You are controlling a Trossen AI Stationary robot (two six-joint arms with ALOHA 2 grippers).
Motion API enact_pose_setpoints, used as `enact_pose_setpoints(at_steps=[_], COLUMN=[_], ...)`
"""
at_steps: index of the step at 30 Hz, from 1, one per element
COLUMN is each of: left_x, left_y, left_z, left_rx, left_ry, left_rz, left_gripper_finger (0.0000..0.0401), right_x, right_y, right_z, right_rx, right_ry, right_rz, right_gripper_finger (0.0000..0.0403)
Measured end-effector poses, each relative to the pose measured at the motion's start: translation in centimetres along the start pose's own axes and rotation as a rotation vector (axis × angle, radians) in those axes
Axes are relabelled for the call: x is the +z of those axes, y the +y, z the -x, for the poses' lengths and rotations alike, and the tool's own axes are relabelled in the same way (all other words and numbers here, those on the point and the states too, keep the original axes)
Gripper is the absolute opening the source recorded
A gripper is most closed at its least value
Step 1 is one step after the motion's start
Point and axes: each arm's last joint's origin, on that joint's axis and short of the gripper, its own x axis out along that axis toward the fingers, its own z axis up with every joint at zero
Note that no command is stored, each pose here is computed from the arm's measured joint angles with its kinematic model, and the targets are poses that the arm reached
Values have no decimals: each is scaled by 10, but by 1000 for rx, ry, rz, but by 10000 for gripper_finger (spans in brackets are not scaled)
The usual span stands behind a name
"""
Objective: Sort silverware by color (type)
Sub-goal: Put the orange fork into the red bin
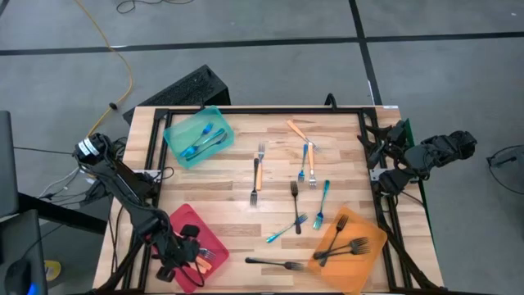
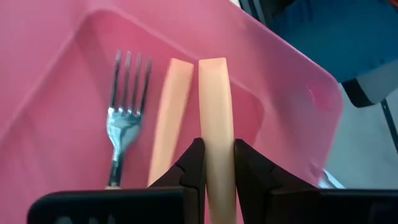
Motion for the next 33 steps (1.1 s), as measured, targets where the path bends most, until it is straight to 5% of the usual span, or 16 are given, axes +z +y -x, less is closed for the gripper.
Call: enact_pose_setpoints(at_steps=[33], left_x=[-29], left_y=[24], left_z=[-23], left_rx=[19], left_ry=[-69], left_rz=[-46], left_gripper_finger=[38], right_x=[0], right_y=[0], right_z=[0], right_rx=[0], right_ry=[0], right_rz=[-1], right_gripper_finger=[242])
